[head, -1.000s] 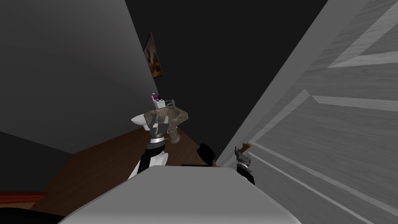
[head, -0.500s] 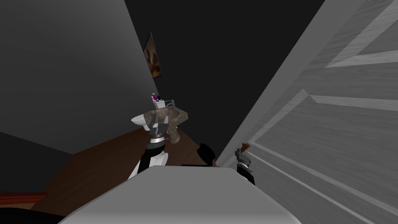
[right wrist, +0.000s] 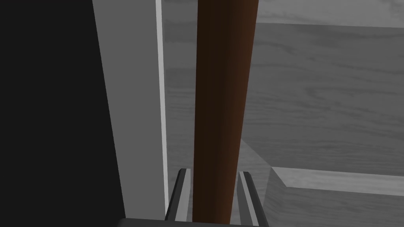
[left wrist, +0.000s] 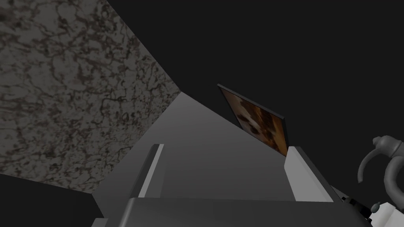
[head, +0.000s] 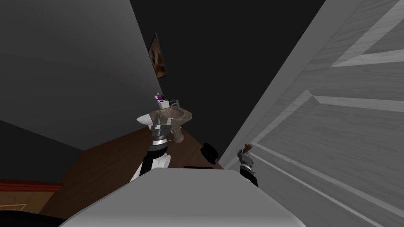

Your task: Pull the door open

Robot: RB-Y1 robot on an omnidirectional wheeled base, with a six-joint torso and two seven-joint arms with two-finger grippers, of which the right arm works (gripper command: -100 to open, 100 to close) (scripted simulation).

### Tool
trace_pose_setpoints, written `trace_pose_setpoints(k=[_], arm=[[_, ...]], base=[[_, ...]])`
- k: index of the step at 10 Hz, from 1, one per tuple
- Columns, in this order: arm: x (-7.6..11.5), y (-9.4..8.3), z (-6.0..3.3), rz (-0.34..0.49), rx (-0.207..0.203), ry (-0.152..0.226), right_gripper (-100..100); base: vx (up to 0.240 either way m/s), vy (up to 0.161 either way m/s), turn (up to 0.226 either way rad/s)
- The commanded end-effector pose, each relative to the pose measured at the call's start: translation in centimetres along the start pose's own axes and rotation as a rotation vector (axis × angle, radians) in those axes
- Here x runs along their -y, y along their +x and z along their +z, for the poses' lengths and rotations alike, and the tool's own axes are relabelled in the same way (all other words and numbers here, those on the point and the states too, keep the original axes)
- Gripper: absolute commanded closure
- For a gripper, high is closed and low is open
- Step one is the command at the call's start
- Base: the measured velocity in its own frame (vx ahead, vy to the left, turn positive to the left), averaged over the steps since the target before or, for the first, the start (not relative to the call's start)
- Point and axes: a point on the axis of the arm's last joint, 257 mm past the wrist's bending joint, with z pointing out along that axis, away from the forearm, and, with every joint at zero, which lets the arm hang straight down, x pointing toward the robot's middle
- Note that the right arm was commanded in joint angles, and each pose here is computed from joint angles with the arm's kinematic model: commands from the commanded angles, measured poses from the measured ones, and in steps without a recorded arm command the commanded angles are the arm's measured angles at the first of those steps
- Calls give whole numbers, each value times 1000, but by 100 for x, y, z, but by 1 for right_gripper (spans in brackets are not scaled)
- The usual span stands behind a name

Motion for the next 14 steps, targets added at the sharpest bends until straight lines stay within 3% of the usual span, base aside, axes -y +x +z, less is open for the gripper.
trace_pose_setpoints(k=[1, 5, 6, 13, 14], arm=[[99, -26, -47, 0, 10, 29, 100], [383, -29, -132, 3, 10, 119, 100], [339, -13, -96, 1, 7, 105, 100], [743, -26, -325, 4, 10, 257, 100], [698, -14, -297, 5, 6, 244, 100]], base=[[-225, 8, 61], [-244, 18, 61], [-120, 3, 32], [-228, -1, 61], [-117, 8, 19]])
